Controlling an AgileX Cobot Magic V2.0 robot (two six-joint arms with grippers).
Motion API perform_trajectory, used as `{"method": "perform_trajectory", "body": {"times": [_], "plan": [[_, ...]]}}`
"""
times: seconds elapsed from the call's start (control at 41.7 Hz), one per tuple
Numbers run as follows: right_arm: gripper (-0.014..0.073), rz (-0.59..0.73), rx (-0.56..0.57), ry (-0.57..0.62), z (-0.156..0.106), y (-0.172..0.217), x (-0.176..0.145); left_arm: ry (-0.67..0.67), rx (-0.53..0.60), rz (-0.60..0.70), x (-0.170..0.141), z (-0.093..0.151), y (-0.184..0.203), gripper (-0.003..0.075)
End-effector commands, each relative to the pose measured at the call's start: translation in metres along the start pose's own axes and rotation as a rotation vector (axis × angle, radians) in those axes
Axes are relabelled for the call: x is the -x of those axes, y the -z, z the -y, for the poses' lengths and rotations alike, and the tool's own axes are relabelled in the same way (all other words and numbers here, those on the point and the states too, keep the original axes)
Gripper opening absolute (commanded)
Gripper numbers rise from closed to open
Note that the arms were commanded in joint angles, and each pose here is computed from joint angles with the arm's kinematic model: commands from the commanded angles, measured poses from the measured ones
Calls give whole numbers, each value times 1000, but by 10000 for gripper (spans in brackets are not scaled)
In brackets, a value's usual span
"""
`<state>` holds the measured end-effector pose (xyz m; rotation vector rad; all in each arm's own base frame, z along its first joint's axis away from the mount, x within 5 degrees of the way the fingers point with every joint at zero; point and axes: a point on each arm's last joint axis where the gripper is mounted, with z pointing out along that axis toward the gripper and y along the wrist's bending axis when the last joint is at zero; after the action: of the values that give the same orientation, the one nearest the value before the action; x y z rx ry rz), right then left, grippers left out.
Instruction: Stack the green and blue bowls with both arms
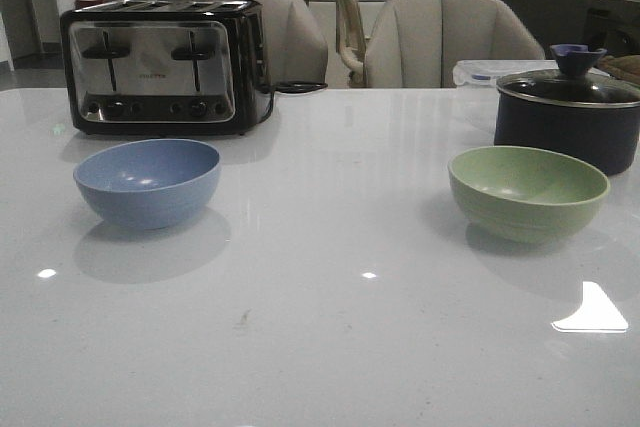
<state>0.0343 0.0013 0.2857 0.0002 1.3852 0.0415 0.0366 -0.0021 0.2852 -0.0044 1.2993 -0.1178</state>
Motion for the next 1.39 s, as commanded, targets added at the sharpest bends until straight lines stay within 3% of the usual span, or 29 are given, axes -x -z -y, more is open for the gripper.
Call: {"method": "perform_trajectory", "body": {"times": [0.0, 0.168, 0.336, 0.576, 1.055, 1.127, 1.271, 1.367], "plan": [[42, 54, 4, 7, -1, -1, 44, 9, -12, 89, 47, 3, -2, 102], [42, -64, 9, 8, -3, -13, 82, 11, 16, -33, 82, 4, -17, 102], [42, -218, 11, 8, -4, -35, 94, 12, 55, -255, 91, 3, -38, 102], [42, -457, 9, 6, -3, -70, 70, 8, 81, -467, 70, 1, -61, 102], [62, -722, 5, 2, -2, -115, 31, 4, 102, -645, 46, -1, -77, 111], [134, -747, 5, 2, -2, -119, 27, 4, 103, -653, 45, -1, -77, 167], [416, -786, 4, 1, -1, -129, 17, 4, 103, -653, 45, -1, -77, 474], [529, -817, 2, 1, -1, -138, 10, 4, 103, -649, 46, -1, -78, 577]]}}
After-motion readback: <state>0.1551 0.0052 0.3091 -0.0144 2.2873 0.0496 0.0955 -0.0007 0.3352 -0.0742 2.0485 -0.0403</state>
